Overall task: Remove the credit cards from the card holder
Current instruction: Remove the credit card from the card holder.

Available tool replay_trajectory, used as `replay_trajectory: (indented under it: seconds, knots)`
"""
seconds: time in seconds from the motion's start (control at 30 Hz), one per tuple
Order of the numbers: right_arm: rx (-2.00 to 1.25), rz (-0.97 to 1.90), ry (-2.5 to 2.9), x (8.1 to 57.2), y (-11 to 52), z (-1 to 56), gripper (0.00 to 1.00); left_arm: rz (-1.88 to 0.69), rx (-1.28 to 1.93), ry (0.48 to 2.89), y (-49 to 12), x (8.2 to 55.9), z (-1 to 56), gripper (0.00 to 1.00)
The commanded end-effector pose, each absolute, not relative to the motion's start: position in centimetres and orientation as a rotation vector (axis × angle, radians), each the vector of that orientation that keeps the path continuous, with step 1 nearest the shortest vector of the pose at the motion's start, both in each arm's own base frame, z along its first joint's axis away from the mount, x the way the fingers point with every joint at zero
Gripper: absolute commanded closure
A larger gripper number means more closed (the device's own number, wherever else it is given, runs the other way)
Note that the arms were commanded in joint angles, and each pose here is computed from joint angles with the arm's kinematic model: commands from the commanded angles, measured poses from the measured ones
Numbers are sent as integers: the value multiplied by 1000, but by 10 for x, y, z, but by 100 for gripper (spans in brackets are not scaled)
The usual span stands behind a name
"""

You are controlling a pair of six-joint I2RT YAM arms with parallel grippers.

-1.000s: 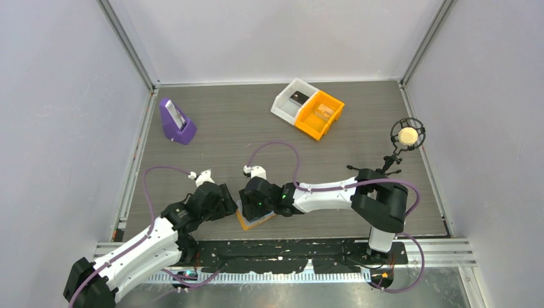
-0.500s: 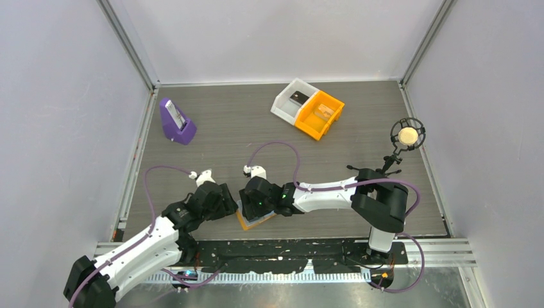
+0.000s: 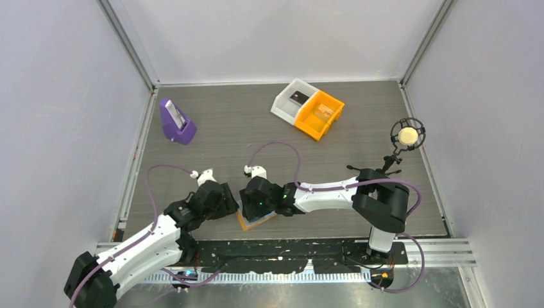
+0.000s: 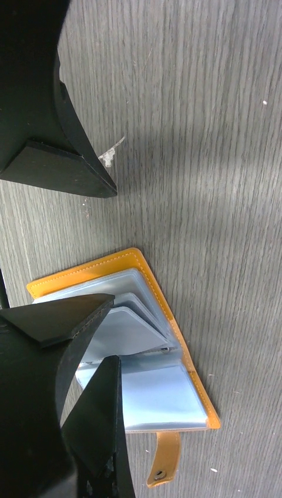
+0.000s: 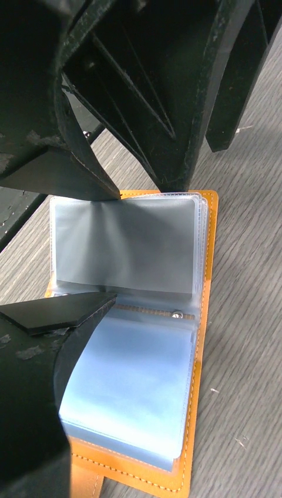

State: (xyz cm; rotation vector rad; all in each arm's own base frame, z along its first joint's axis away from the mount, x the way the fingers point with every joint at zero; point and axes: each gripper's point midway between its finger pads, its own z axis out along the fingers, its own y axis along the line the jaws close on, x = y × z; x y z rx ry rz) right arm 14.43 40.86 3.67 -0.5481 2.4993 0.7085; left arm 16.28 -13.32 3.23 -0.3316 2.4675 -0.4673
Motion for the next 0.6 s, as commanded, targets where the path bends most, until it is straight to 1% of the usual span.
replay_trajectory:
  seconds: [0.0,0.47,0.57]
  knots:
    - [-521,841,2430,144,422,69,46,-534,-326,2399,-146,178,53,37]
    - [-501,891,2432,145,416,71,46,-538,-288,2426,-152,178,63,37]
    - [-485,944,2390,147,420,80,46,-522,-281,2435,-151,178,63,38]
